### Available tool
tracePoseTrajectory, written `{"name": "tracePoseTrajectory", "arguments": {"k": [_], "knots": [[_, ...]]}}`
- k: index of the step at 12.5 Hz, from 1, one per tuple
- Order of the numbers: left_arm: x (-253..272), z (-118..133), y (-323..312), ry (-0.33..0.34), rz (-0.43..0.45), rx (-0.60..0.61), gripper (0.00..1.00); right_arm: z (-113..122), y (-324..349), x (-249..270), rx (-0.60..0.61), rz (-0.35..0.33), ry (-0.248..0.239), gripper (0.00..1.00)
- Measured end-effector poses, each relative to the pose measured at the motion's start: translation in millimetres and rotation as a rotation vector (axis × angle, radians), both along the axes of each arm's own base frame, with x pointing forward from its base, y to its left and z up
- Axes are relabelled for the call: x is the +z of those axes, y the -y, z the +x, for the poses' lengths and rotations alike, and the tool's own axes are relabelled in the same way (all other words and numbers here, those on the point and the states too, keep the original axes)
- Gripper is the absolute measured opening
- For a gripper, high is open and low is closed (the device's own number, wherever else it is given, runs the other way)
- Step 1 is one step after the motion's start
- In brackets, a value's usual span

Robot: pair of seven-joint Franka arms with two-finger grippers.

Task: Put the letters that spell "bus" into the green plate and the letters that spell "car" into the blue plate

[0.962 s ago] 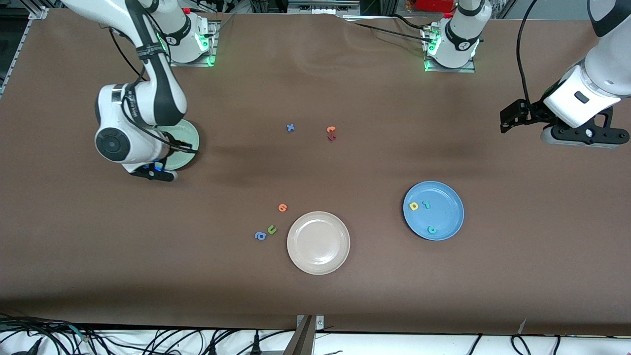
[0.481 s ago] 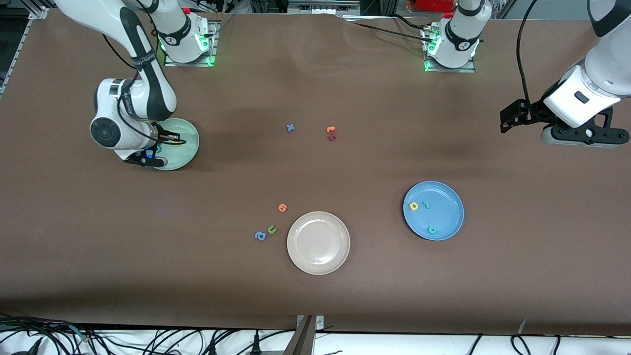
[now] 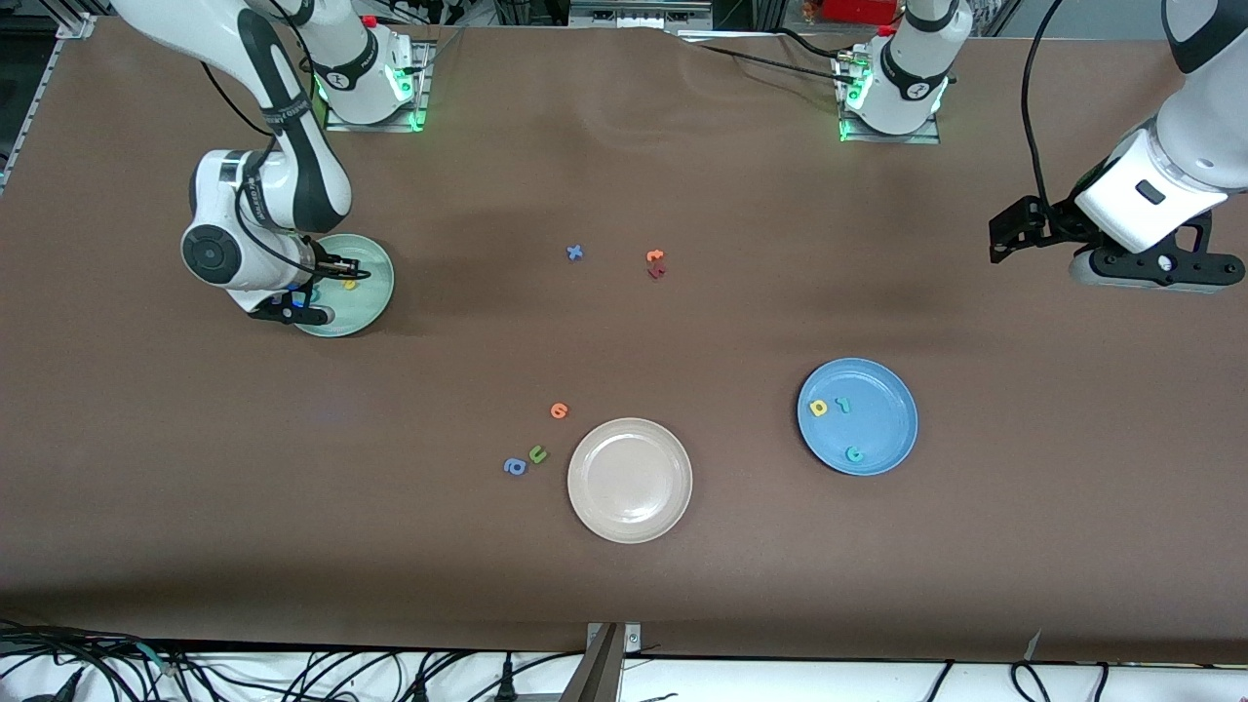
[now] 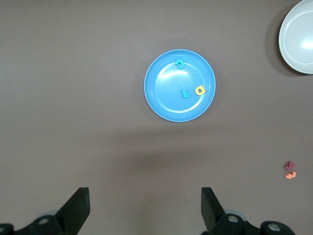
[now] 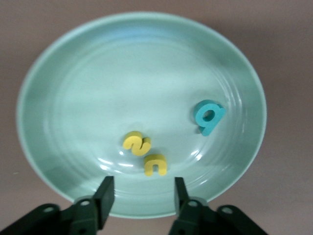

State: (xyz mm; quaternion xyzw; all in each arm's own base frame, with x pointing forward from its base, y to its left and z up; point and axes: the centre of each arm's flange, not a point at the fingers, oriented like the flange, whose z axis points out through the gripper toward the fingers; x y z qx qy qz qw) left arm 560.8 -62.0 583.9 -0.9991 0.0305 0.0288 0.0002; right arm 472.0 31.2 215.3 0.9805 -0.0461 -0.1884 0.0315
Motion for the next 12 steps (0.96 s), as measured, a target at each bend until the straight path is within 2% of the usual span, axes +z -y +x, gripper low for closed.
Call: {"name": "tracePoseTrajectory", "arguments": {"k": [3, 5, 9, 10, 12], "knots": [[-0.1, -0.1, 0.0, -0.001, 0.000, 0.000, 1.00, 37.2, -16.1, 64.7, -0.019, 0.025, 0.064, 0.98], [-0.1, -0.1, 0.0, -0.001, 0.000, 0.000, 1.00, 65.3, -51.7, 104.3, -0.031, 0.021, 0.136, 1.00], [-0.1, -0.1, 0.2, -0.001, 0.000, 0.000, 1.00, 103.4, -104.3, 134.9, 0.021, 0.018, 0.225, 1.00], [-0.1, -0.1, 0.1, -0.001, 0.000, 0.000, 1.00, 113.3, -105.6, 149.8, 0.021, 0.016, 0.230, 1.00], [-0.1, -0.2, 0.2, -0.001, 0.000, 0.000, 1.00, 125.4, -98.3, 193.1, 0.021, 0.014, 0.200, 1.00]]}}
